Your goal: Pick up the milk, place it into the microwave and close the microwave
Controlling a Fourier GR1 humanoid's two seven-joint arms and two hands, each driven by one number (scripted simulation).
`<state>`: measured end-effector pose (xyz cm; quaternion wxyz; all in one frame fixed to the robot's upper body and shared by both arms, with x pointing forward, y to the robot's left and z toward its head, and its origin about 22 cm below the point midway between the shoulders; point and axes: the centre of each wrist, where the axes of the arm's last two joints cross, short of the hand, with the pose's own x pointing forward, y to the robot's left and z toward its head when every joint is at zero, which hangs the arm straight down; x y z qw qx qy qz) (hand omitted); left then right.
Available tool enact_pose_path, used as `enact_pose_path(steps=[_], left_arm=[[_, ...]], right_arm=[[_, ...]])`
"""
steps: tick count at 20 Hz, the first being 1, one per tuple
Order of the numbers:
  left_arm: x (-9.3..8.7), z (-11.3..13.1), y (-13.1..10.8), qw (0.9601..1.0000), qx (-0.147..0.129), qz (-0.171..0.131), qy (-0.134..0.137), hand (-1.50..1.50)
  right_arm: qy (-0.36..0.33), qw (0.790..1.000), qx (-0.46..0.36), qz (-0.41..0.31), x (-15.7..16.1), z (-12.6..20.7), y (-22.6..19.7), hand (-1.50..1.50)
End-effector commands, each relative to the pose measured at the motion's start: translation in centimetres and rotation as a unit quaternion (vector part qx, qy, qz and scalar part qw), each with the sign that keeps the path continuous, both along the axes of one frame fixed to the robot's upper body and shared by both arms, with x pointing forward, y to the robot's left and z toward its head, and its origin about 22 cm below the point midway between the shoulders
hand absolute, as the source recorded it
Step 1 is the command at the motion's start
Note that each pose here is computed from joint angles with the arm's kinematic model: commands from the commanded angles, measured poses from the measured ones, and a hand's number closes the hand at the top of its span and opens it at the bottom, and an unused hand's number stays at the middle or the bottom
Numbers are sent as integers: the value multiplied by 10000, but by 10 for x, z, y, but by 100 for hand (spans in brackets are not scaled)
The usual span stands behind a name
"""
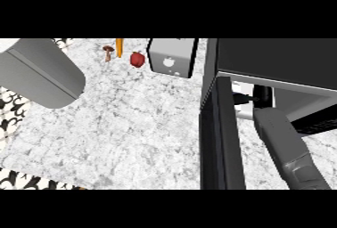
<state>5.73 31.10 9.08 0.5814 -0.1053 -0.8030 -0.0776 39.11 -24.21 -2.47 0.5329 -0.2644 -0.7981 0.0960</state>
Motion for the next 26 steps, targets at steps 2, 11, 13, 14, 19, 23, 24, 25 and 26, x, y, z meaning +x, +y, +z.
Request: enact_pose_path(steps=[2,11,13,14,19,23,24,25,26], left_arm=[[3,-4,1,9999,-76,89,82,-150],[8,-7,-9,9995,-155,83,259,-150],[7,-13,-12,9995,-109,19,295,-150],[13,-11,-19,9997,-159,3,194,-150],[17,-29,-30,9968,-259,-652,378,-150],[24,-40,-46,9921,-283,-1111,508,-150],[27,-40,-47,9902,-119,-1281,540,-150],[33,-48,-40,9896,-221,-1232,703,-150],[33,-49,-56,9878,-64,-1415,652,-150]], right_arm=[[2,9991,215,353,51,76,49,-150],[278,9974,175,648,59,91,7,-150],[387,9969,252,632,52,74,3,-150],[438,9961,282,706,52,77,-6,-150],[560,9865,871,1268,44,59,-15,-150],[749,9683,1396,1930,38,50,-25,-150],[620,9651,1626,1956,32,37,-17,-150],[745,9569,1765,2183,32,38,-20,-150],[704,9561,1930,2090,23,24,-28,-150]])
